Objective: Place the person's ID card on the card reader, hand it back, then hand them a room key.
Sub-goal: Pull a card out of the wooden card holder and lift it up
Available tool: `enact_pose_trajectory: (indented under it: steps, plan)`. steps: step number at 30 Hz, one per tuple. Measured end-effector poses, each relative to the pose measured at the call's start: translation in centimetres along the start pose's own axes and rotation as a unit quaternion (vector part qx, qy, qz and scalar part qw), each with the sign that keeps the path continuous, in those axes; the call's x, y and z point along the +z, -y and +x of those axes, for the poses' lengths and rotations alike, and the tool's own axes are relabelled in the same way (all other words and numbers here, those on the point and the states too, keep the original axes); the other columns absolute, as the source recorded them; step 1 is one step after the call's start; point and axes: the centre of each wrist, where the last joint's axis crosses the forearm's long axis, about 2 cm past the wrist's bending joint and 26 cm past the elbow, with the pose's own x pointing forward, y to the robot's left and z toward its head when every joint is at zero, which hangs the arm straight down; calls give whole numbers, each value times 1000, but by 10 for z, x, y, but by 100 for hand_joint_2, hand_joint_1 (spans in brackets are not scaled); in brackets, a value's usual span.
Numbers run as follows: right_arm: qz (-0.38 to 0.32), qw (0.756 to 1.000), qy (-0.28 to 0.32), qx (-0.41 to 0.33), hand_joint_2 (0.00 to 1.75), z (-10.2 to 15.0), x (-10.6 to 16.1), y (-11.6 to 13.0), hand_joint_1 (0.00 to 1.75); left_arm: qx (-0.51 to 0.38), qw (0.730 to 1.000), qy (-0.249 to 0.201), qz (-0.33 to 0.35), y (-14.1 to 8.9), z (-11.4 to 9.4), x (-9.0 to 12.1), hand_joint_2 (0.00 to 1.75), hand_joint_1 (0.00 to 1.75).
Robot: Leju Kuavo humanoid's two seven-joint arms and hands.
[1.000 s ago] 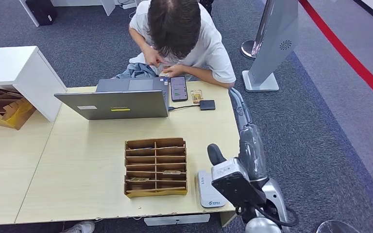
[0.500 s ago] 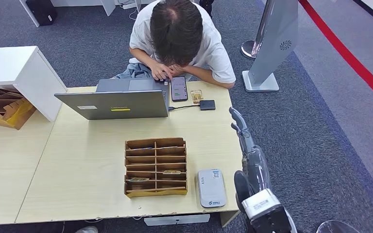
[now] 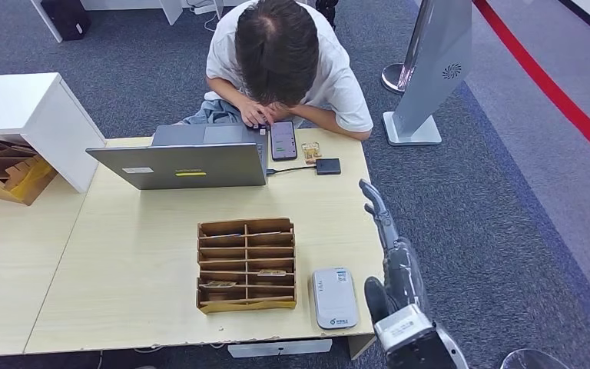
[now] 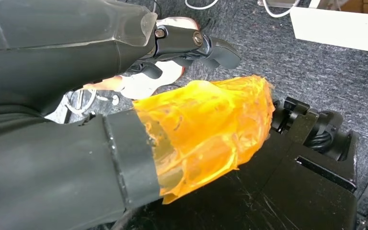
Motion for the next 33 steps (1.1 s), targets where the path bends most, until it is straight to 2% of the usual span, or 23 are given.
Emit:
enact_pose_trajectory:
  steps: [4, 11, 15, 33]
  plan:
    - [-2, 998, -6, 62, 0, 1, 3, 1, 0, 1, 1000, -5, 0, 0, 0, 0, 0, 0]
    - [0, 995, -9, 96, 0, 3, 5, 2, 0, 1, 1000, -7, 0, 0, 0, 0, 0, 0]
    - [11, 992, -11, 128, 175, 4, 7, 0, 0, 0, 1000, -9, 0, 0, 0, 0, 0, 0]
    - [50, 987, -15, 149, 175, -2, 7, -14, 0, -2, 1000, -8, 0, 0, 0, 0, 0, 0]
